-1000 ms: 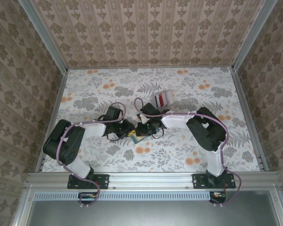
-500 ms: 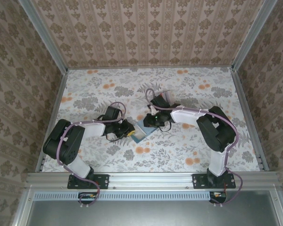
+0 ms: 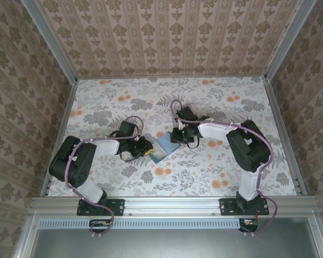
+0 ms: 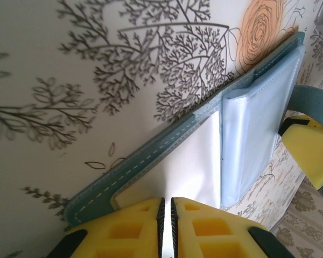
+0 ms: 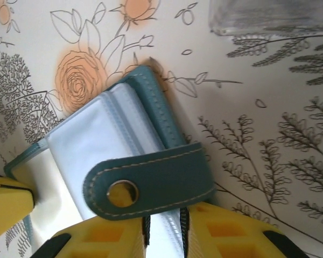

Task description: Put the credit cards into the card holder

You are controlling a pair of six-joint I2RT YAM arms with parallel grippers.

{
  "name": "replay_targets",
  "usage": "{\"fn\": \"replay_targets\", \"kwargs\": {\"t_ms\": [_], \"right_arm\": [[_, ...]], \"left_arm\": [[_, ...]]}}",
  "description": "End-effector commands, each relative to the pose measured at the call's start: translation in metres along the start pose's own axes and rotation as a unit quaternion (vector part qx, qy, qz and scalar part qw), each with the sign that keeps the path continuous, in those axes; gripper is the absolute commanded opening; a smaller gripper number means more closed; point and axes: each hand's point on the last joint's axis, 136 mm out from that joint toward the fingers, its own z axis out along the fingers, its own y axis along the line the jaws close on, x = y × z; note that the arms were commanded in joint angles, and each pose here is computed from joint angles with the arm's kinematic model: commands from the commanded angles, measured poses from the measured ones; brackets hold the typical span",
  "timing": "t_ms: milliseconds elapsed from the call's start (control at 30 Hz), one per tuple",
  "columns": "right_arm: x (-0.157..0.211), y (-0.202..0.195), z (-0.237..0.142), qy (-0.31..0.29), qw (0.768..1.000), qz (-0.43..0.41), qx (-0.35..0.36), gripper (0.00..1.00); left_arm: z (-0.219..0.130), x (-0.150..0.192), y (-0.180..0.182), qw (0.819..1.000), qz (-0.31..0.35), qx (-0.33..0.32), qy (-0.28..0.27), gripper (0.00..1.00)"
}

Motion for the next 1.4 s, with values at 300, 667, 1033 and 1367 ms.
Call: {"fn": "replay_targets", "kwargs": {"t_ms": [300,667,1033,1367], "right_arm": [[-0.06,0.002,-0.086,-0.077,0.997,-0.022,0.004,0.34],[-0.128,-0.075,-0.11,-0.076,0.989,-0.033,0.12,0.6],[-0.134,-0.101,-0.088,-0.037,0.982,-0.038,0.182,0.62],[-0.131,-0.108,-0.075,-0.023,0.98,-0.042,0.195,0.62]], "left_arm": [[-0.007,-0.016,0.021,0.996,0.032,-0.087,0.002,0.17],[-0.002,-0.044,0.021,0.987,0.097,-0.127,0.022,0.17],[-0.006,-0.044,0.006,0.989,0.1,-0.111,0.016,0.17],[-0.001,-0.042,0.007,0.99,0.095,-0.104,0.021,0.18]]}}
